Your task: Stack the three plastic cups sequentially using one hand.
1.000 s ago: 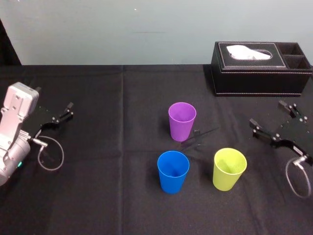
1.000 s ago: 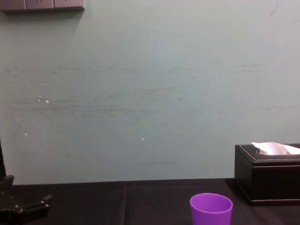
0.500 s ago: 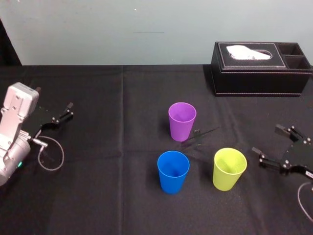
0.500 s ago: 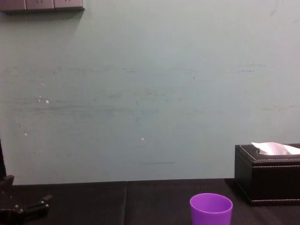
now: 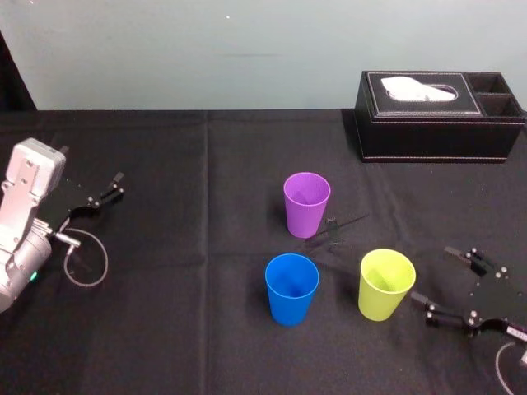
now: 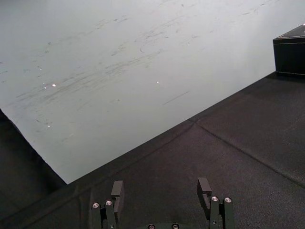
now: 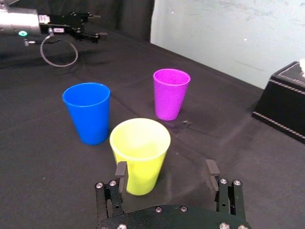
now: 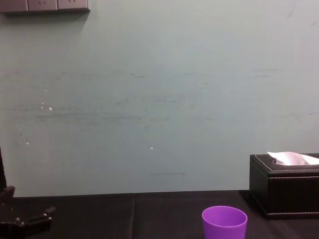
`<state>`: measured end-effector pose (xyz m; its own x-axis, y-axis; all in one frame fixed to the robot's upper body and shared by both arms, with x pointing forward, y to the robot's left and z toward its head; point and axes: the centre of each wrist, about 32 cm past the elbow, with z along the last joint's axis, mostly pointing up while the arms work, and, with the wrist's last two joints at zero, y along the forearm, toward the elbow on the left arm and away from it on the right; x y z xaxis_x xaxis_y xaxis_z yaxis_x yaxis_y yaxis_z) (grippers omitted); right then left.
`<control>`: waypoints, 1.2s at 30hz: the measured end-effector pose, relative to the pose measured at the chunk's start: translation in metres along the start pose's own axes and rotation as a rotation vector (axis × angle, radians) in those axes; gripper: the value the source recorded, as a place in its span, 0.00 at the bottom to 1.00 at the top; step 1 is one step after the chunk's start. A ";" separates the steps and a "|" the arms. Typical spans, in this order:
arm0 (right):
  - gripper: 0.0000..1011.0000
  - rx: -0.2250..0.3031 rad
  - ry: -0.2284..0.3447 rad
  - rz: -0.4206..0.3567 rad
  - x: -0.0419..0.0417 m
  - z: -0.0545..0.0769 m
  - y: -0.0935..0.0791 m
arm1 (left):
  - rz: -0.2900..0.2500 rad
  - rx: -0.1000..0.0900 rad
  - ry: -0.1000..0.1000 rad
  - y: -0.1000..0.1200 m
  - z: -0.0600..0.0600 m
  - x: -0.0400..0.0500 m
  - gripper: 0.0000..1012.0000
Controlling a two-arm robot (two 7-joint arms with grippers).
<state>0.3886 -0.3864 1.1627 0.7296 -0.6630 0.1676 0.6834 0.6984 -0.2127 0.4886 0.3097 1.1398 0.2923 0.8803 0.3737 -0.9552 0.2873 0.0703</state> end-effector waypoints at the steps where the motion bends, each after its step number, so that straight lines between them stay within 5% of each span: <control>1: 0.99 -0.001 0.001 0.004 -0.0008 -0.001 0.000 | 0.000 0.000 0.000 0.000 0.000 0.0000 1.00; 16: 0.99 -0.004 0.027 0.046 -0.0079 -0.011 0.017 | 0.000 0.000 0.000 0.000 0.000 0.0000 1.00; 36: 0.99 0.018 0.088 0.066 -0.0074 -0.018 0.045 | 0.000 0.000 0.000 0.000 0.000 0.0000 1.00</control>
<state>0.4136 -0.3548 1.1347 0.7686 -0.6361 0.0681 0.6350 0.7455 -0.2027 0.4886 0.3097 1.1398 0.2923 0.8803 0.3737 -0.9552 0.2873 0.0703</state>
